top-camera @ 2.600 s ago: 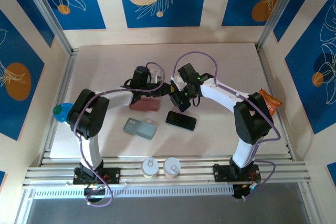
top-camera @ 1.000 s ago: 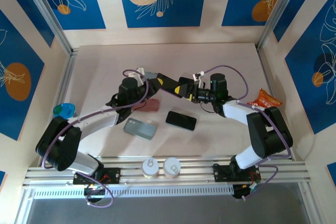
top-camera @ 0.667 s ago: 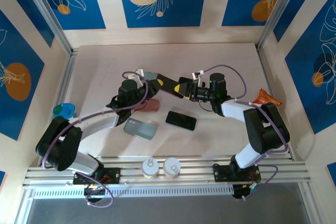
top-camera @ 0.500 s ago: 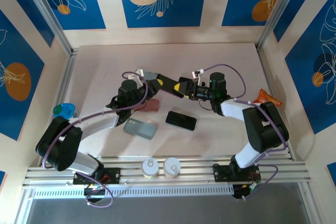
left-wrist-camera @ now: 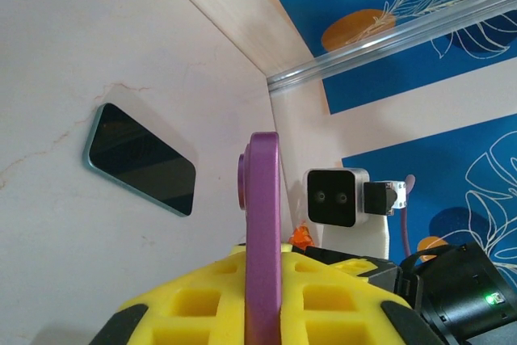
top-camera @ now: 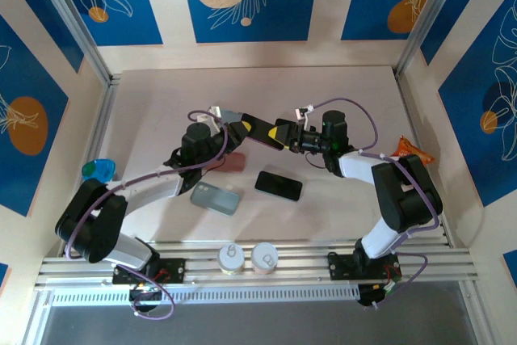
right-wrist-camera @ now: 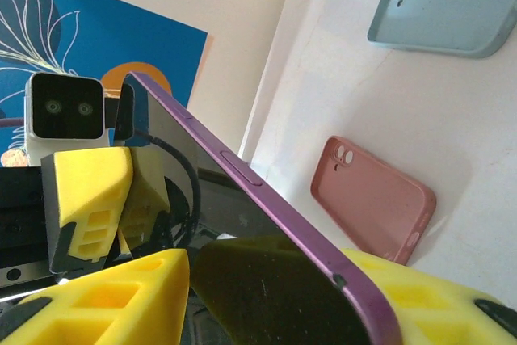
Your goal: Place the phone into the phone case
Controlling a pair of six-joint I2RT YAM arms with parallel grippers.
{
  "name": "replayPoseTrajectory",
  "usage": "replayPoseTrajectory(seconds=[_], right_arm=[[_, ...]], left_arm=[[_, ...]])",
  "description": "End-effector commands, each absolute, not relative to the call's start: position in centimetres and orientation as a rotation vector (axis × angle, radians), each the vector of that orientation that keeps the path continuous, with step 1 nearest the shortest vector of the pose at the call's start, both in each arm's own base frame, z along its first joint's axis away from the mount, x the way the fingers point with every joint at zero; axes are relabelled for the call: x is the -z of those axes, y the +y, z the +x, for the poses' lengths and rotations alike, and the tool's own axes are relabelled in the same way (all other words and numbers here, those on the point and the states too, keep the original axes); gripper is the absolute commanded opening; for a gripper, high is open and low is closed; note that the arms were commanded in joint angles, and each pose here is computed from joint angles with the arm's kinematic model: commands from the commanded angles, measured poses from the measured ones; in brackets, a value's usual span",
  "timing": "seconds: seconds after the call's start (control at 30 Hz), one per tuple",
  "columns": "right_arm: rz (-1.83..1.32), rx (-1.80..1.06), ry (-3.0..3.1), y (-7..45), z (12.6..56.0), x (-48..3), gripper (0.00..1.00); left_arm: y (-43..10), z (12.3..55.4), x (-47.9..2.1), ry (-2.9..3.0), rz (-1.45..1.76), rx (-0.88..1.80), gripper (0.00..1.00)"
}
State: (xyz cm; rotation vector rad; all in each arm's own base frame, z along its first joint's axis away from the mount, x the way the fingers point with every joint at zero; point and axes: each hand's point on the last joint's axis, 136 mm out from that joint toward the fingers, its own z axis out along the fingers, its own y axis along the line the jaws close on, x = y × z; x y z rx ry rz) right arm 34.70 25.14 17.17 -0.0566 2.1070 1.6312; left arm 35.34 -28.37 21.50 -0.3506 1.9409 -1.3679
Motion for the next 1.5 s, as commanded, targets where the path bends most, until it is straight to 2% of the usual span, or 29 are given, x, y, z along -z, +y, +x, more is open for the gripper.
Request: replayPoseTrajectory(seconds=[0.0,0.27,0.37,0.53,0.67,0.87,1.1,1.27,1.47], right_arm=[[-0.157,-1.643,2.049,25.5,33.4,-19.8,0.47],[-0.143,-1.594,2.081,24.7,32.4,-20.0,0.38],[-0.141,-1.593,2.085,24.5,32.3,-20.2,0.3],[-0.14,-1.584,2.085,24.3,32.0,-20.6,0.11],[-0.133,-1.566,2.078,23.8,31.8,-21.2,0.0],[-0.133,-1.554,2.071,23.0,31.5,-22.3,0.0],[-0.125,-1.548,2.07,22.0,31.4,-23.1,0.0],[-0.08,-1.529,2.085,21.0,31.7,-22.9,0.0],[-0.059,-1.498,2.113,19.6,31.7,-22.6,0.0]], left_arm=[[-28.9,35.2,-21.4,1.949,-0.302,1.348,0.18],[-28.8,35.2,-21.0,1.964,-0.302,1.335,0.21],[-28.8,35.1,-20.8,1.967,-0.305,1.331,0.21],[-28.6,35.0,-20.7,1.972,-0.297,1.313,0.25],[-28.1,35.0,-20.5,1.983,-0.295,1.276,0.33],[-26.6,34.7,-20.2,2.003,-0.288,1.18,0.43],[-24.1,34.7,-19.9,2.022,-0.308,1.087,0.49],[-21.2,34.4,-18.3,2.078,-0.336,0.978,0.5],[-17.4,33.1,-14.8,2.25,-0.263,0.677,0.5]])
